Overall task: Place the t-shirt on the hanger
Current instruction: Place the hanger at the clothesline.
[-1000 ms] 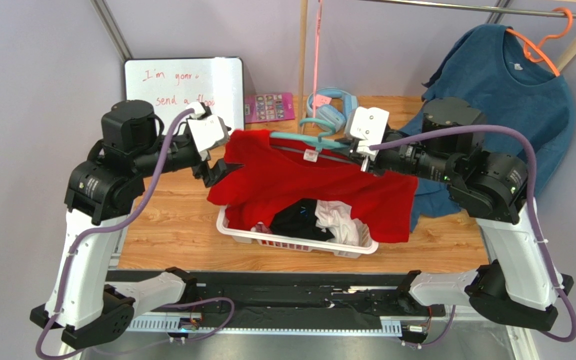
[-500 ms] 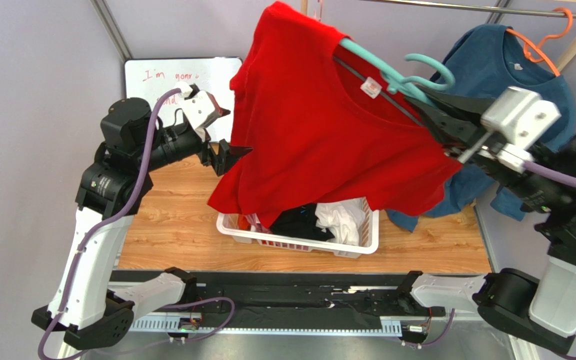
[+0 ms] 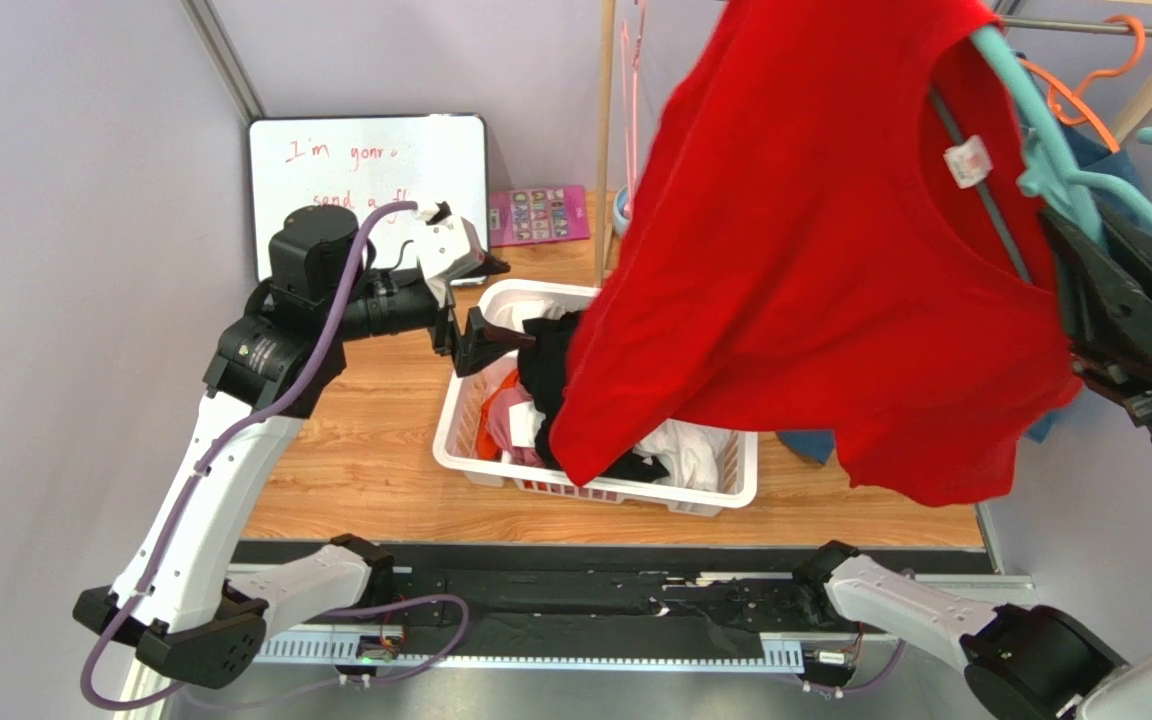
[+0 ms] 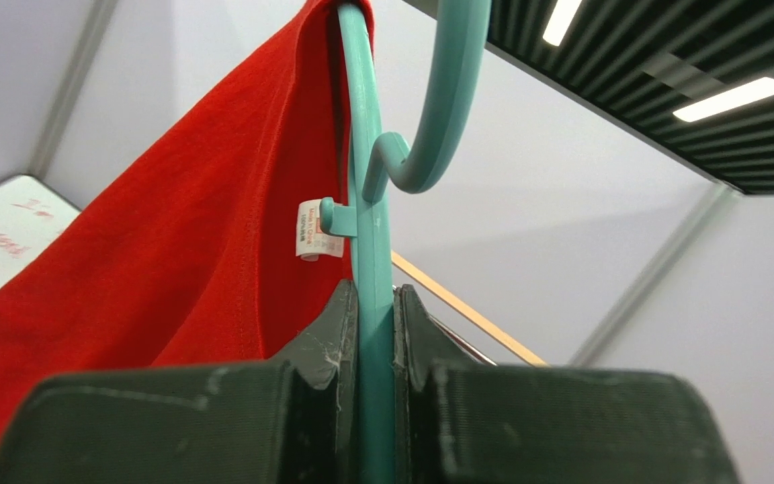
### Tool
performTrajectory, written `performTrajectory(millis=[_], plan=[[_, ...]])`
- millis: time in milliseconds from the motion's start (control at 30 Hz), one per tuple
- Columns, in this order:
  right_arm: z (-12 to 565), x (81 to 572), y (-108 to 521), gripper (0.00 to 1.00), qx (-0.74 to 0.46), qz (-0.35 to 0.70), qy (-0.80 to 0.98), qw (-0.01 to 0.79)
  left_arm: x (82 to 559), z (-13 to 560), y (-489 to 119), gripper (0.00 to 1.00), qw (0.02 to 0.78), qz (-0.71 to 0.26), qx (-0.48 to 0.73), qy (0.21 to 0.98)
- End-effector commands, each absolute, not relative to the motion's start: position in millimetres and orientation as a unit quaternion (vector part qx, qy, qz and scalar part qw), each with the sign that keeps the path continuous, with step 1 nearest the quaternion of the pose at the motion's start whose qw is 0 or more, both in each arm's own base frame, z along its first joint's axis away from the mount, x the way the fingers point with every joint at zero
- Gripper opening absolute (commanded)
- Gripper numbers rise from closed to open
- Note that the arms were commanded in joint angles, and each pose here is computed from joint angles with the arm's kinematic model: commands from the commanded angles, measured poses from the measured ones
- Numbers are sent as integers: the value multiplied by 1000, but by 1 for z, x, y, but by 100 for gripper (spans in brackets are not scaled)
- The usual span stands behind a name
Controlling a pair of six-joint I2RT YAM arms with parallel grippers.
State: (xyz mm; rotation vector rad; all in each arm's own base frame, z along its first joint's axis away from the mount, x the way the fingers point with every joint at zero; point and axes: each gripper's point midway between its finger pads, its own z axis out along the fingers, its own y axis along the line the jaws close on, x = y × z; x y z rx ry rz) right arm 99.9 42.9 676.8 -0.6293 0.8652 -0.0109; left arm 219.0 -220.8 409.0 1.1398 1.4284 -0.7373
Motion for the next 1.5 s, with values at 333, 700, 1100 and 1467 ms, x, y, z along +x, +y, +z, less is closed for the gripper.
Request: performTrajectory(millis=[333,700,1100,1467], plan=[[698,59,-81,0,-115,-287,423,851,211,414,-241,93,557,-335,522,553],[657,124,-71,0,-146,-348,499,780,210,404,-241,94,554,-335,524,553],[555,260,13,0,-220,-250,634,698,203,398,-234,93,556,-328,518,561],[468,330,12,0,-106,-48,782,612,194,393,-230,93,551,-335,511,568]])
